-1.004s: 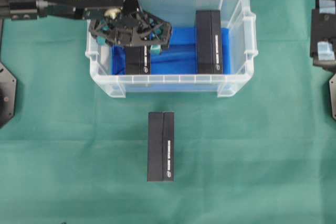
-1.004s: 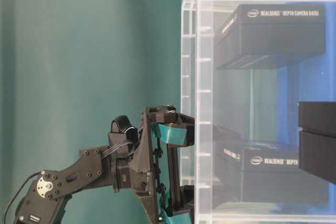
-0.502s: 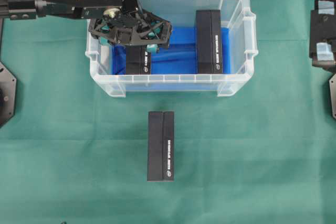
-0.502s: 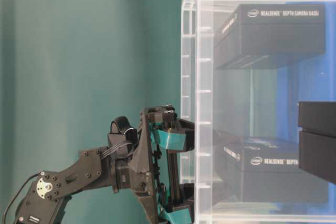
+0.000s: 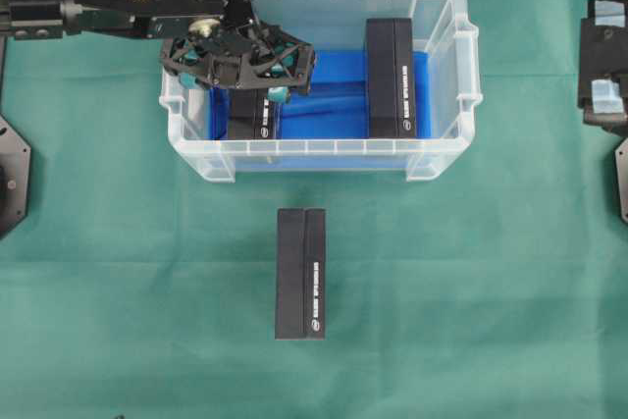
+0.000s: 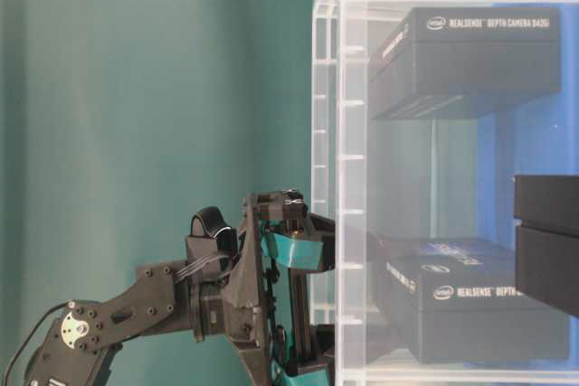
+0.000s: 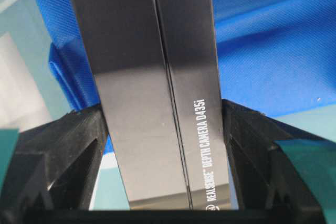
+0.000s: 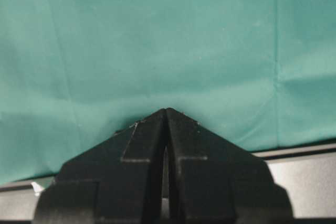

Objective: Take the box out of the case with the left arm.
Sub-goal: 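Lower the left gripper around the left black box and close it, then lift the left black box up out of the case with the left gripper, then carry the box forward and lower it onto the table left of the first box, then open the left gripper, release the box, and retract the arm left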

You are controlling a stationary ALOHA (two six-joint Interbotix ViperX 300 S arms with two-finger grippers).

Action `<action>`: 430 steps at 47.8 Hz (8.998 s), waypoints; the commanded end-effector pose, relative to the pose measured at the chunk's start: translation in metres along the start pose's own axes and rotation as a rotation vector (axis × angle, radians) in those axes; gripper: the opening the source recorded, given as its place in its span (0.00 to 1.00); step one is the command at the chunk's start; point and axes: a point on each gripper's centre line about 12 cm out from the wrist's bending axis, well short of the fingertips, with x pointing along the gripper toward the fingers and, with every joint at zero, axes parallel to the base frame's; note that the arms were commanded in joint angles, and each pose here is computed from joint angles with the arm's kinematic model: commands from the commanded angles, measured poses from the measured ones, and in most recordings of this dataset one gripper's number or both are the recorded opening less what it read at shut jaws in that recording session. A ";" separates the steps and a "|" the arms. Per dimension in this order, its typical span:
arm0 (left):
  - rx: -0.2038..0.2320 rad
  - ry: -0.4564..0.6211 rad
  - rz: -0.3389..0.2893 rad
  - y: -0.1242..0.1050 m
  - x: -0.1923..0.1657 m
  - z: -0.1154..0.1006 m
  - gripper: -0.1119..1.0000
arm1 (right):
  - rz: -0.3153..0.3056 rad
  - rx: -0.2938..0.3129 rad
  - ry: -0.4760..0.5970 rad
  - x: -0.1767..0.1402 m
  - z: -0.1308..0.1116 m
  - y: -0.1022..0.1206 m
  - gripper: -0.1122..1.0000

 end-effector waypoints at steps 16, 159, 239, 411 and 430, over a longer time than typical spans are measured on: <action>0.003 0.016 -0.003 -0.003 -0.022 -0.018 0.66 | 0.010 0.001 -0.031 -0.004 0.004 0.001 0.10; -0.026 -0.047 -0.169 -0.005 -0.210 -0.024 0.66 | 0.022 0.001 -0.034 -0.003 0.005 0.003 0.10; -0.062 0.103 -0.105 -0.015 -0.214 -0.179 0.66 | 0.022 0.001 -0.034 -0.003 0.005 0.003 0.10; -0.038 0.130 -0.163 -0.006 -0.071 -0.224 1.00 | 0.018 0.000 -0.024 0.000 0.003 0.002 0.10; -0.060 0.128 -0.191 0.004 -0.141 -0.209 1.00 | 0.019 0.000 -0.024 0.000 0.003 0.003 0.10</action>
